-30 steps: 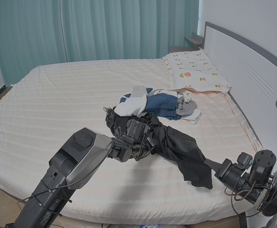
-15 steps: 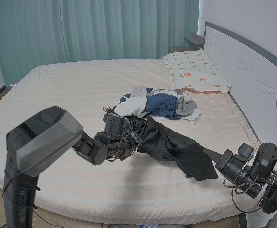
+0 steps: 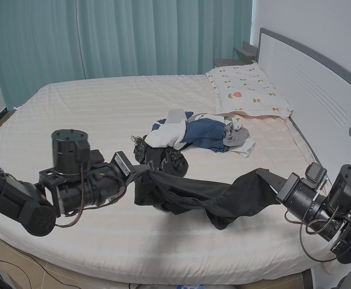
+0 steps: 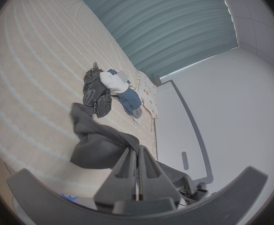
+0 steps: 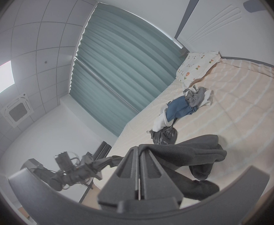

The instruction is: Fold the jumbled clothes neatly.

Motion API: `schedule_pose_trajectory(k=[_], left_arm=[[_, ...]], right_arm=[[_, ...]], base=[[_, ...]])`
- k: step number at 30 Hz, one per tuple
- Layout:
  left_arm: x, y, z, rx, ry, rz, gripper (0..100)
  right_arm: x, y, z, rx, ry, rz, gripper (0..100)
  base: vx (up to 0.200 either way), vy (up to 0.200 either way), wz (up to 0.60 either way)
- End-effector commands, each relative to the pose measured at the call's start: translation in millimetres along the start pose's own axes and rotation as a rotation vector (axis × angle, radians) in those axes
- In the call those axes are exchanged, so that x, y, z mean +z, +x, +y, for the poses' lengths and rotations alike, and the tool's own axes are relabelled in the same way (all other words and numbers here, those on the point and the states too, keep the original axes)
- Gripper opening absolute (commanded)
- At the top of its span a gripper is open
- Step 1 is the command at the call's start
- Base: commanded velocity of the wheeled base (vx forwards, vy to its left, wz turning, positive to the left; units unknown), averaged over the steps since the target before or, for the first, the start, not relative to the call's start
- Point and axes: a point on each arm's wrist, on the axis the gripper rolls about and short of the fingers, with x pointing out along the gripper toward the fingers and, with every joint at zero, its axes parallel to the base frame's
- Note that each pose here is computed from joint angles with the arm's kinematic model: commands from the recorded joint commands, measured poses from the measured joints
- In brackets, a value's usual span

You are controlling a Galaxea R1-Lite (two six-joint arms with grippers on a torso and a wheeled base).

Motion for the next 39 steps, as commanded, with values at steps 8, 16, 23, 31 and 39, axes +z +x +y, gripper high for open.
schedule_pose_trajectory(k=[8,16,23,31,39], left_arm=[[-10,-43,2,-0.064,-0.049,0.064,0],[-13,-37,7,-0.044,-0.056,0.082,0],[-11,-32,8,-0.035,-0.085,0.074,0],[-10,-34,6,-0.042,-0.088,0.068,0],[-9,-38,3,-0.052,-0.084,0.055,0]], right_arm=[[-16,25,-16,-0.065,-0.018,0.065,0],[-16,25,-18,-0.089,-0.023,0.030,0],[-12,26,-14,-0.081,-0.030,0.001,0],[-11,30,-14,-0.079,-0.033,-0.009,0],[-8,35,-10,-0.094,-0.062,-0.061,0]], base=[[0.000,0.000,0.00],[-0.150,0.000,0.00],[0.000,0.000,0.00],[0.000,0.175,0.00],[0.000,0.200,0.00]])
